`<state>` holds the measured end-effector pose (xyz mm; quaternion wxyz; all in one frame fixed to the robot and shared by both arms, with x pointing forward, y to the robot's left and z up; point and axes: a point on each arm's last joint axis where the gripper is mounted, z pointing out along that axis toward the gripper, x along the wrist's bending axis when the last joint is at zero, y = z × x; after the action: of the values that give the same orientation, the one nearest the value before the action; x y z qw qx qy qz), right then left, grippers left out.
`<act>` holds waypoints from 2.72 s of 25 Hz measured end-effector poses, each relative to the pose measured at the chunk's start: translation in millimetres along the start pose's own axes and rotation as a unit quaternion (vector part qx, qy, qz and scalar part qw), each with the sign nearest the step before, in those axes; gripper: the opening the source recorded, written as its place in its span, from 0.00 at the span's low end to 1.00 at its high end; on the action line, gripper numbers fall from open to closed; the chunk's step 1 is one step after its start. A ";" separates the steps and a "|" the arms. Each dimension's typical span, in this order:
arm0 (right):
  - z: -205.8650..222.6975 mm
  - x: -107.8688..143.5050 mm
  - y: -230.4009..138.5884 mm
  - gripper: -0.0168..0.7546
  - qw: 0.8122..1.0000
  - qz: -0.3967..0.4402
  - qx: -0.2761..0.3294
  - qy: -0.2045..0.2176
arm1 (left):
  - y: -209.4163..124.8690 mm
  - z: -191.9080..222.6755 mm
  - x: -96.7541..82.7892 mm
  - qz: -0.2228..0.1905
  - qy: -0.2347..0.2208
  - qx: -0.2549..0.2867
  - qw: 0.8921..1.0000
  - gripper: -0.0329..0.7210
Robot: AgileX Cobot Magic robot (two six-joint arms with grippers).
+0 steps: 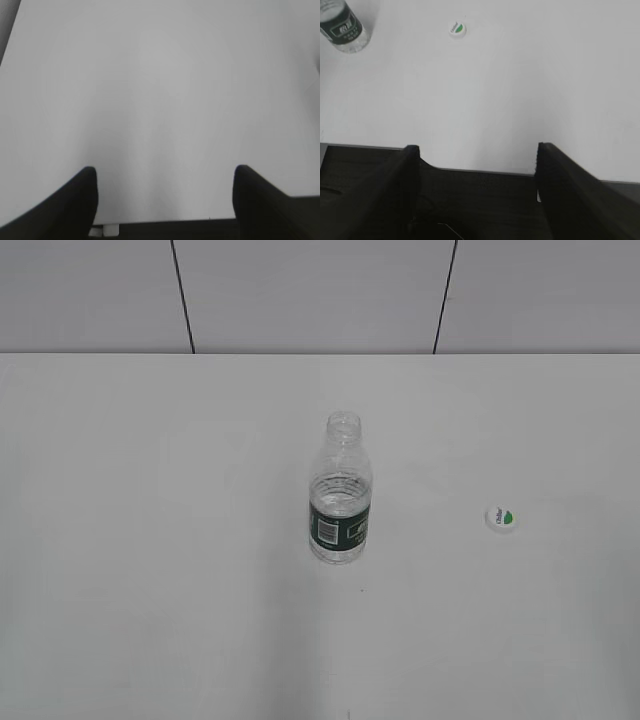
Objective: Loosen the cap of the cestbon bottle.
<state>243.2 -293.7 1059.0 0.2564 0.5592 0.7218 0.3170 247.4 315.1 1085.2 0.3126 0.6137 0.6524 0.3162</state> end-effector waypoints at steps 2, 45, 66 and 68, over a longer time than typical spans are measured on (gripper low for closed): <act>-2.4 0.5 -6.1 0.73 1.000 -0.002 -0.014 -0.001 | -5.7 -4.0 1.3 -0.003 -0.007 -0.038 0.999 0.71; -4.3 -2.0 -15.1 0.73 0.993 -0.012 -0.113 -0.037 | -29.4 -2.3 -11.1 0.034 -0.031 -0.113 0.993 0.71; -4.2 -1.3 -14.8 0.73 0.991 0.012 -0.112 -0.071 | -29.5 -2.5 -14.1 0.015 -0.024 -0.113 0.993 0.71; -4.2 -1.3 -14.8 0.73 0.991 0.012 -0.112 -0.071 | -29.5 -2.5 -14.1 0.015 -0.024 -0.113 0.993 0.71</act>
<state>230.9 -298.2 1050.8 0.3642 0.5564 0.6552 0.3585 228.4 299.5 1063.5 0.3910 0.5916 0.5953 0.3779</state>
